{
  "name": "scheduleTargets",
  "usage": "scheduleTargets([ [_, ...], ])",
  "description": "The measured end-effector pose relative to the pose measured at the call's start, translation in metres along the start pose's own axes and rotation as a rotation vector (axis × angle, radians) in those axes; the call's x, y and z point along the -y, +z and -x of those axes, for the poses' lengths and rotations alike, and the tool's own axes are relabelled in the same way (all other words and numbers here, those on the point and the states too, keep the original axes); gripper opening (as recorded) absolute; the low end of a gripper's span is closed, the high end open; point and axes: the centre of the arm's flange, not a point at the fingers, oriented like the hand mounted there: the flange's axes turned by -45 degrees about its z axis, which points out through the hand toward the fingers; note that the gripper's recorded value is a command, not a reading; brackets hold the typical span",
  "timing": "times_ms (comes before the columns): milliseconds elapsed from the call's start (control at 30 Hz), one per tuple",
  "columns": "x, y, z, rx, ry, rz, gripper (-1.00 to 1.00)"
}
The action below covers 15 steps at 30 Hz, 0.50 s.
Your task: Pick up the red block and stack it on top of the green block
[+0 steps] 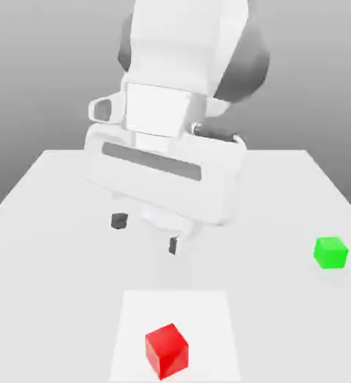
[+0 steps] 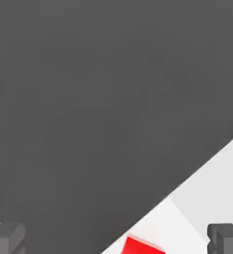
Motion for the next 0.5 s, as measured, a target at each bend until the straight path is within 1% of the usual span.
scheduleTargets([
  [233,-0.015,0.109,0.043,0.187,0.235,0.060,0.00],
  [367,-0.017,0.158,0.056,0.205,0.260,0.063,0.00],
  [400,-0.018,0.170,0.059,0.206,0.260,0.065,-1.00],
  [500,-0.018,0.170,0.059,0.205,0.260,0.064,-1.00],
])
